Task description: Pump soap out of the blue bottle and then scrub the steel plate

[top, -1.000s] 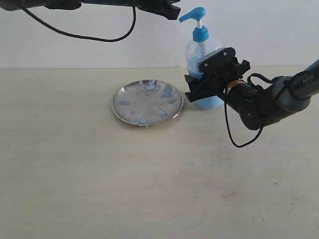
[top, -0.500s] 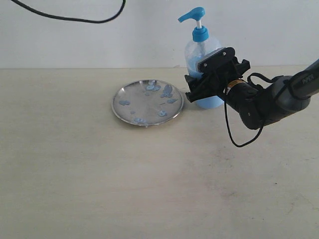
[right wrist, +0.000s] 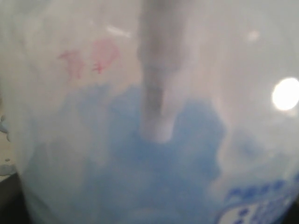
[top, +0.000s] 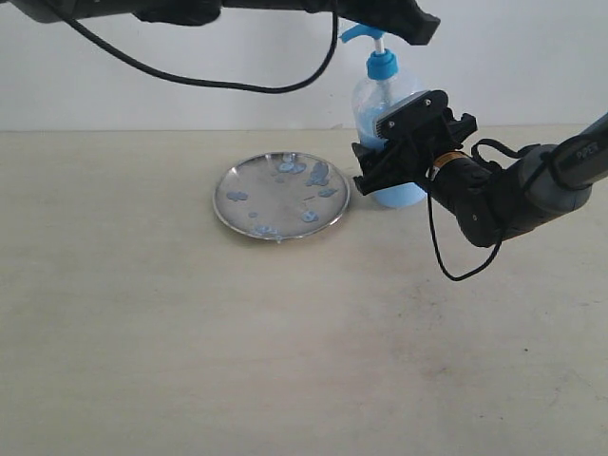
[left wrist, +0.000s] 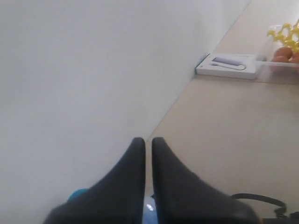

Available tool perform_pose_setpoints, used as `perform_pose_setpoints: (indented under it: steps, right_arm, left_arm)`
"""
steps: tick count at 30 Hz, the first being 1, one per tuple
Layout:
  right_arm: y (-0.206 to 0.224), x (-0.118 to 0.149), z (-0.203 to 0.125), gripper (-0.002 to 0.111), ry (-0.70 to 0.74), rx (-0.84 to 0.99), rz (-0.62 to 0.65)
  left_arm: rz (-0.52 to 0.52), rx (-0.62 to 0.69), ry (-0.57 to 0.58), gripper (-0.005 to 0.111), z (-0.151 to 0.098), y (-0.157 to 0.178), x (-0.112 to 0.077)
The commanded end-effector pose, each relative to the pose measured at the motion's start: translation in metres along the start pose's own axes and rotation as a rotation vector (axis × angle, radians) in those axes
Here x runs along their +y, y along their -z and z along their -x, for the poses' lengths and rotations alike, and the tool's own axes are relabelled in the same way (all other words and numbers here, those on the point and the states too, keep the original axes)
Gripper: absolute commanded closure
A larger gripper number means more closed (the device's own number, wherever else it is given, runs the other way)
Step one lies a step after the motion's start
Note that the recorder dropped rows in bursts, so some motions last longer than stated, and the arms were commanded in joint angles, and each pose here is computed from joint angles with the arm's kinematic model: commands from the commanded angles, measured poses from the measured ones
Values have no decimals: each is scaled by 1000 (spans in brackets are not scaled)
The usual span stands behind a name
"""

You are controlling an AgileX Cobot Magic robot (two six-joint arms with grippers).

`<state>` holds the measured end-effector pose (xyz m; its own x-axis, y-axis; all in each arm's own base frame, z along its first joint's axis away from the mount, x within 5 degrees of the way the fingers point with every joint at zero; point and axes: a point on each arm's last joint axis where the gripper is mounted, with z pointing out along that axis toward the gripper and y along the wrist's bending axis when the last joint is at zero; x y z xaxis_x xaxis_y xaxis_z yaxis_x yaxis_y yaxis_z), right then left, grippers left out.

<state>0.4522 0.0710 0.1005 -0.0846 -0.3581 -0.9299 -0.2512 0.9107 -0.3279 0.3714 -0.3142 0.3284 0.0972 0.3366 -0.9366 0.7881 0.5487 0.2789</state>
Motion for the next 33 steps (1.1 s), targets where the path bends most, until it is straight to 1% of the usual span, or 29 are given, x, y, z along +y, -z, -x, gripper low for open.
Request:
perform_pose_setpoints:
  steps: [1,2,5,8,10,12,16,24,25,29,33]
  right_arm:
    - [1,4,-17,108,33,94,29]
    - [1,4,-17,108,33,94,29]
    - [1,4,-17,108,33,94,29]
    - [1,4,-17,108,33,94,29]
    - [1,4,-17,108,33,96,28]
    - [1,4,-17,108,33,97,29]
    - [1,4,-17,108,30,100,30]
    - [1,5,-19,108,30,117,35]
    - [1,5,-19,108,33,116,35]
    - [1,5,-19,108,33,116,35]
    - [1,5,-19,108,34,116,37]
  left_arm:
    - [191,32,10,102,-7,-4,11]
    - [223,35,24,102,-8,-4,14]
    - [251,52,25,102,-15,-7,17]
    - [242,79,15,102,-27,-15,14]
    - [218,94,17,102,-34,-20,10]
    - [209,101,19,102,-38,-23,9]
    - [208,105,16,102,-40,-24,9]
    - [237,119,-21,102,-45,-28,11]
    - [263,121,-22,102,-47,-30,13]
    - [298,117,-19,102,-45,-31,17]
    - [310,108,-18,102,-42,-30,19]
